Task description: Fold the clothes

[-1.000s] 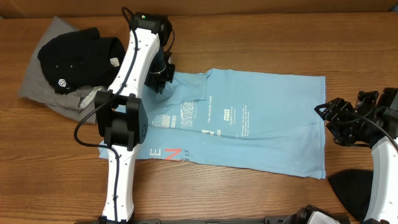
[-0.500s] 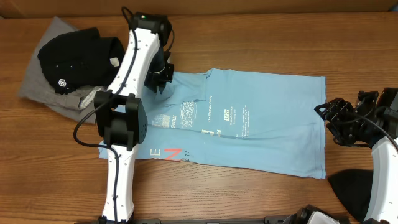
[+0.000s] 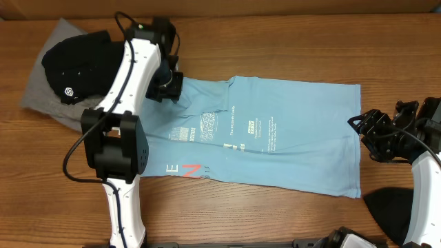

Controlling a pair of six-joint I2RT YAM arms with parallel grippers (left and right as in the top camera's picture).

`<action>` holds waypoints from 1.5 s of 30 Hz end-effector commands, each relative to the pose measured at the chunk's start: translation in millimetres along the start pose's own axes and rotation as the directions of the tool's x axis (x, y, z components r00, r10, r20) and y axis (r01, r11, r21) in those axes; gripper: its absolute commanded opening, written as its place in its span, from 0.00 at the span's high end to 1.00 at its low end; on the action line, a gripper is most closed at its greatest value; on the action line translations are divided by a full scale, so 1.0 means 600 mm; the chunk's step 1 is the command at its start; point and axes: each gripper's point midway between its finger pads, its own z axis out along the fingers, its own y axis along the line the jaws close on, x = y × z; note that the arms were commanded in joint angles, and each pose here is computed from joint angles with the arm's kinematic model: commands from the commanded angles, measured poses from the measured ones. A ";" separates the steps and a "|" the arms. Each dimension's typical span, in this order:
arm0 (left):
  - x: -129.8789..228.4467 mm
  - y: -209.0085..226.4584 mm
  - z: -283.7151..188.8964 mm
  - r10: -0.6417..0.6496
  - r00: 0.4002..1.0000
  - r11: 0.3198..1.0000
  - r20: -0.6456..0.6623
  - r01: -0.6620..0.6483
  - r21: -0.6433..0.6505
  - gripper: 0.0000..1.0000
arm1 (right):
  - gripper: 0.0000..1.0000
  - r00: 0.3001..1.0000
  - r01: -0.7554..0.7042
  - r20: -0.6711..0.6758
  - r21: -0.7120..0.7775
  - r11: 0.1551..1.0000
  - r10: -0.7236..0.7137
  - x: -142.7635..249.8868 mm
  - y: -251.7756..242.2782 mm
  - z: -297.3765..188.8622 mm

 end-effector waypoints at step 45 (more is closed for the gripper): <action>0.009 0.014 0.104 0.016 1.000 1.000 -0.022 -0.016 -0.020 0.96 | 0.29 0.999 0.035 0.033 -0.009 0.999 -0.034 -0.013 0.012 -0.011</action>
